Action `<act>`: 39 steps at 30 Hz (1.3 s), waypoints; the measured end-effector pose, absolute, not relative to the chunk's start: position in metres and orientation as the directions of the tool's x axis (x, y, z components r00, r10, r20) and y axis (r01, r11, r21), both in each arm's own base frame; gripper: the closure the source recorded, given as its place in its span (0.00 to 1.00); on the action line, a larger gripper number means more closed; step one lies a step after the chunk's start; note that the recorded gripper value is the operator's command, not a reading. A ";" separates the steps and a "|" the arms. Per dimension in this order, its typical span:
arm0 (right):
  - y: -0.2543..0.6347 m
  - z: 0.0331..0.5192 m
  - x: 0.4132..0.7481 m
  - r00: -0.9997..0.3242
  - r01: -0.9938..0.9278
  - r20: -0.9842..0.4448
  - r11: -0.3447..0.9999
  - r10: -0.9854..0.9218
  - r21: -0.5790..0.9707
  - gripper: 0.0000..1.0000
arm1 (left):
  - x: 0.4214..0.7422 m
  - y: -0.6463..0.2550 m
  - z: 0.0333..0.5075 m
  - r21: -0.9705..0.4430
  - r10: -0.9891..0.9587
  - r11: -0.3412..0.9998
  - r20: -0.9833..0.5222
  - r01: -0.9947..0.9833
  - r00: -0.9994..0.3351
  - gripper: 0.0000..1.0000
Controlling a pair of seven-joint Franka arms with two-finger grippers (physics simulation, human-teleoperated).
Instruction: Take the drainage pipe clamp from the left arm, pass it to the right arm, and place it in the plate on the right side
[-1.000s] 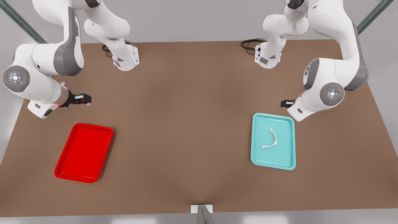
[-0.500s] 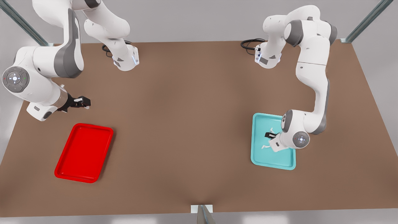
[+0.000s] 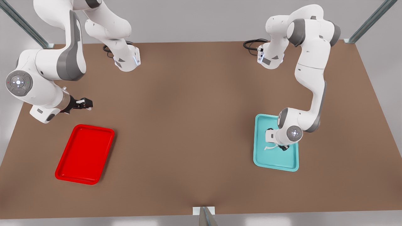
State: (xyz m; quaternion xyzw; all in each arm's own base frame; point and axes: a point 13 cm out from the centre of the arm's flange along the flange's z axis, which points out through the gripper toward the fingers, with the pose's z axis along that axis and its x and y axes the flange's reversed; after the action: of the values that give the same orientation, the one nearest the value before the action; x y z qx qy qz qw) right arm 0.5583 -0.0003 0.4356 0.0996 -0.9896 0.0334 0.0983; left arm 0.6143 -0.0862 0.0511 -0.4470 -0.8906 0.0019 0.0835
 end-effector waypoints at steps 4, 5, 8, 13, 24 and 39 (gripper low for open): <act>0.000 0.432 0.557 -0.959 -0.207 0.207 0.977 -0.193 -0.045 0.00 | 0.622 -0.090 0.047 -0.063 0.849 0.526 0.107 0.848 -0.518 0.00; 0.000 0.431 0.557 -0.959 -0.207 0.208 0.977 -0.194 -0.045 0.00 | 0.622 -0.090 0.044 -0.062 0.856 0.514 0.103 0.856 -0.506 0.00; 0.000 0.431 0.557 -0.959 -0.209 0.208 0.977 -0.195 -0.045 0.00 | 0.624 -0.091 0.041 -0.057 0.872 0.487 0.091 0.871 -0.481 0.00; 0.000 0.434 0.557 -0.959 -0.210 0.202 0.977 -0.197 -0.046 0.00 | 0.622 -0.091 0.037 -0.058 0.889 0.456 0.085 0.888 -0.450 0.44; 0.000 0.433 0.556 -0.959 -0.213 0.203 0.976 -0.200 -0.046 0.00 | 0.622 -0.088 0.040 -0.063 0.896 0.441 0.087 0.895 -0.436 0.79; 0.055 0.395 0.577 -0.931 -0.303 0.219 0.953 -0.293 -0.010 0.00 | 0.656 -0.353 0.229 -0.031 0.687 0.726 -0.025 0.687 -0.727 0.79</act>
State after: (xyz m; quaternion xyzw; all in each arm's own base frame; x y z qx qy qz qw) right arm 0.5773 0.0550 0.3951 0.1516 -0.9823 0.0218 0.1080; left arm 0.6557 -0.3529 0.2288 -0.3697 -0.9289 0.0188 -0.0058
